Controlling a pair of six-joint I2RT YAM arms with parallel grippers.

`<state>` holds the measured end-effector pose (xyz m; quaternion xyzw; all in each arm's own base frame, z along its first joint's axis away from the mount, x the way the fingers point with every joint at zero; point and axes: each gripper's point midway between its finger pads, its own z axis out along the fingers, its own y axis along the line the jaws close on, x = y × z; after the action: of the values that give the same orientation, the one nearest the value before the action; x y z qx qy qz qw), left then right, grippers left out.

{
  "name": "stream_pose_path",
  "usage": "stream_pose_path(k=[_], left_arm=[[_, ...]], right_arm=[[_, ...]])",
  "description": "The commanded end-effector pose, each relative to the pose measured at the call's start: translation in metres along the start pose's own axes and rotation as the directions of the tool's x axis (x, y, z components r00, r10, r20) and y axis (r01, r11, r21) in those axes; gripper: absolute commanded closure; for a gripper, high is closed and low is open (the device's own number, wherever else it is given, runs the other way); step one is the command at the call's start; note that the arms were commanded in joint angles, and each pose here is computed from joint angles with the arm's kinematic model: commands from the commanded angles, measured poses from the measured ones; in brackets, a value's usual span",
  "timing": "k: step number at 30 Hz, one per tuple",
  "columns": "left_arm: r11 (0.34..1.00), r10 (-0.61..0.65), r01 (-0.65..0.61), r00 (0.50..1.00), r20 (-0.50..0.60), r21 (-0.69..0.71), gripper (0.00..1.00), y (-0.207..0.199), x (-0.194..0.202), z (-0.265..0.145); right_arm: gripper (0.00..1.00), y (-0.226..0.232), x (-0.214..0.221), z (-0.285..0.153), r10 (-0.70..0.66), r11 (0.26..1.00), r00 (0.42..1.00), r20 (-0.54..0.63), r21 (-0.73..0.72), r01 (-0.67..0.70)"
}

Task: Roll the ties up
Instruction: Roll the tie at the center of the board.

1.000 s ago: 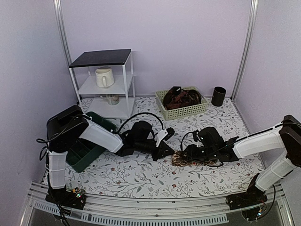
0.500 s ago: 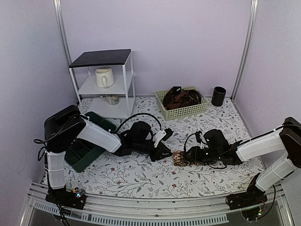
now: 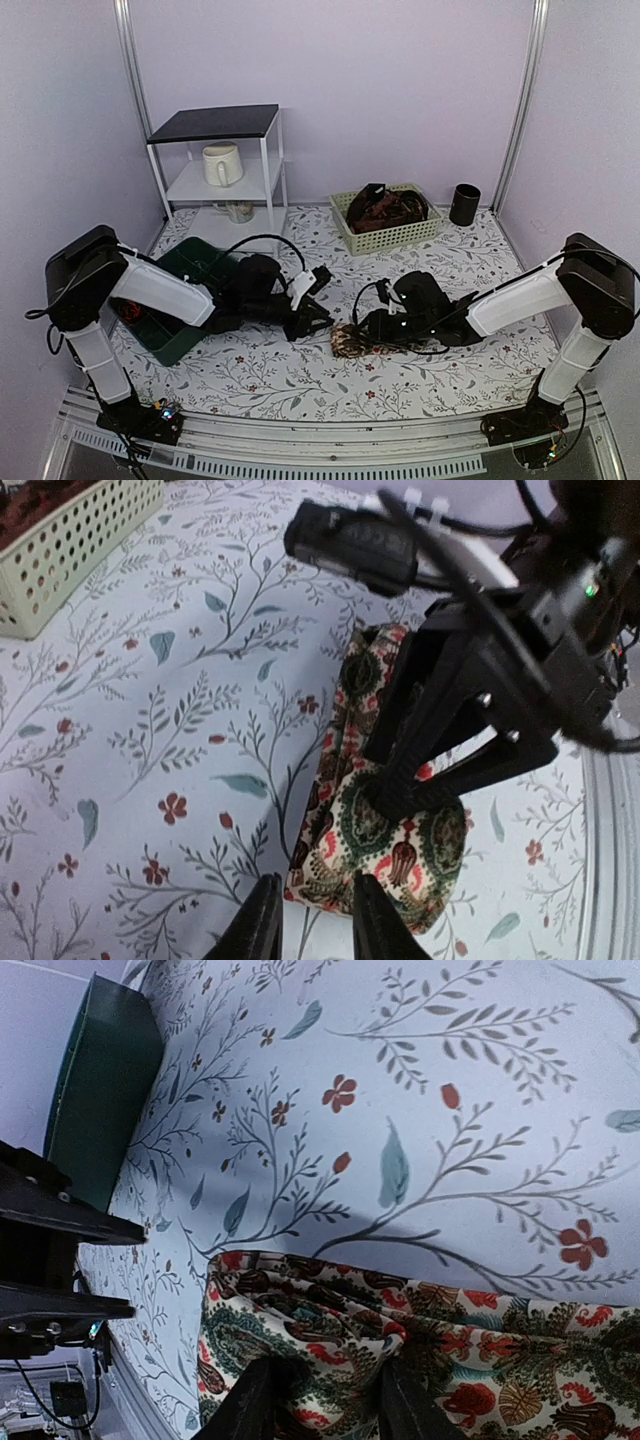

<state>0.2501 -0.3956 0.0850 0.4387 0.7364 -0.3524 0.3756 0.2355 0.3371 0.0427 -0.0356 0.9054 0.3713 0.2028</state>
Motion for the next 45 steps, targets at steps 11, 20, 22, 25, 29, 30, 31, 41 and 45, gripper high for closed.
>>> stream_pose_path(k=[11,20,22,25,29,30,31,41,45], left_arm=[[0.999,-0.042,0.042,0.995,-0.093,-0.004,0.8,-0.009,0.062,-0.017],[0.994,-0.029,0.042,0.993,-0.118,0.102,0.94,-0.027,0.065,0.019],[0.992,-0.029,0.043,0.992,-0.12,0.117,0.98,-0.029,0.063,0.026],[0.989,-0.023,0.039,0.994,-0.109,0.145,1.0,-0.033,0.056,0.033],[0.986,-0.008,0.021,0.997,-0.078,0.165,1.0,-0.038,0.041,0.036],[0.985,-0.004,0.016,0.998,-0.07,0.171,1.0,-0.039,0.037,0.036],[0.985,0.001,0.01,0.998,-0.063,0.174,1.0,-0.04,0.033,0.036],[0.985,0.0,0.015,0.996,-0.088,0.174,1.0,-0.04,0.033,0.043],[0.985,-0.006,0.025,0.994,-0.113,0.168,1.0,-0.039,0.039,0.049]], right_arm=[[0.63,-0.024,0.009,-0.004,-0.073,0.99,0.997,-0.034,0.114,0.077],[0.63,-0.024,0.001,-0.013,-0.103,0.988,0.995,-0.005,0.111,0.103],[0.63,-0.026,0.001,-0.015,-0.109,0.988,0.994,-0.005,0.11,0.109],[0.63,-0.026,0.001,-0.018,-0.118,0.987,0.993,-0.001,0.107,0.117],[0.63,-0.025,0.0,-0.021,-0.127,0.987,0.992,0.007,0.103,0.125],[0.64,-0.024,0.0,-0.021,-0.128,0.987,0.992,0.008,0.102,0.127],[0.64,-0.024,-0.002,-0.022,-0.128,0.987,0.992,0.013,0.101,0.126],[0.67,-0.045,-0.014,-0.043,-0.055,0.97,0.997,0.053,0.241,0.041],[0.68,-0.045,-0.015,-0.05,-0.05,0.968,0.997,0.059,0.247,0.034]])
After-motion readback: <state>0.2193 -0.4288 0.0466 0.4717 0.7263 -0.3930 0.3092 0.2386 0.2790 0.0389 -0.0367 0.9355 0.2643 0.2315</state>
